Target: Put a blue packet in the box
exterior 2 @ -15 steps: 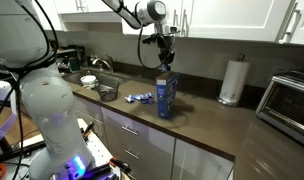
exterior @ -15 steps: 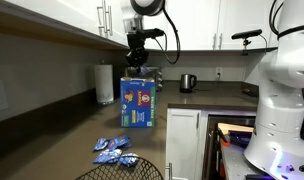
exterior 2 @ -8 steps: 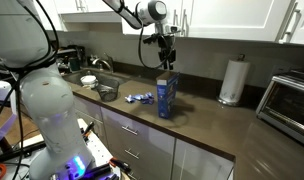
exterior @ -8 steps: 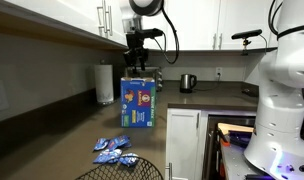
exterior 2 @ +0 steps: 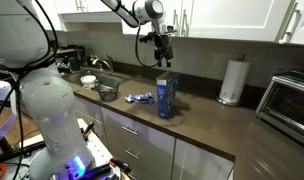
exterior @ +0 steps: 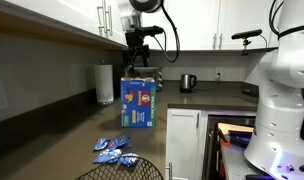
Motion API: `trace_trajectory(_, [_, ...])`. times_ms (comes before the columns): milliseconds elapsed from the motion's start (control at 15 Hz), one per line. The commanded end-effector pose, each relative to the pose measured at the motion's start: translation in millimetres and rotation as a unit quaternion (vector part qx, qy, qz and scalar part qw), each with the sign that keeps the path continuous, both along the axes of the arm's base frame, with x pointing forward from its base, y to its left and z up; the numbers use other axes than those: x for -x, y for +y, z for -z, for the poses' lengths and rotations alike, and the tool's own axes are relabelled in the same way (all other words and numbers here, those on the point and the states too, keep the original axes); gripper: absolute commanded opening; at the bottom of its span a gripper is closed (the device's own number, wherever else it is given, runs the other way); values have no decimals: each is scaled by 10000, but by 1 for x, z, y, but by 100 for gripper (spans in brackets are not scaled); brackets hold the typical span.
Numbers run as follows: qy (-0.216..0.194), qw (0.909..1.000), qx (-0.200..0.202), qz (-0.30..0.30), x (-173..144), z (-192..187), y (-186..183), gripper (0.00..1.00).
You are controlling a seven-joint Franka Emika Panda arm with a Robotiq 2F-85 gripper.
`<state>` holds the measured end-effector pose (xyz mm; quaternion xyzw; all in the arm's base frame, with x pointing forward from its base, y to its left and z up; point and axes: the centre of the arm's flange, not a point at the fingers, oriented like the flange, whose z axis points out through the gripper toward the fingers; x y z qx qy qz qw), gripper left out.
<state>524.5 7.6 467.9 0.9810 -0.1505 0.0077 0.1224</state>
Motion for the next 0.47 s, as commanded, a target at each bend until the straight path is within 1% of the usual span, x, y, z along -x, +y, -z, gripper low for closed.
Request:
trace_trajectory(0, [211,9996,-134,-157,19,-12,18,100])
trace_trajectory(333, [494,9977,-220,-416,32,-17,39,100])
trace_trajectory(400, [369,9989,-129,-257,21,-12,36,100])
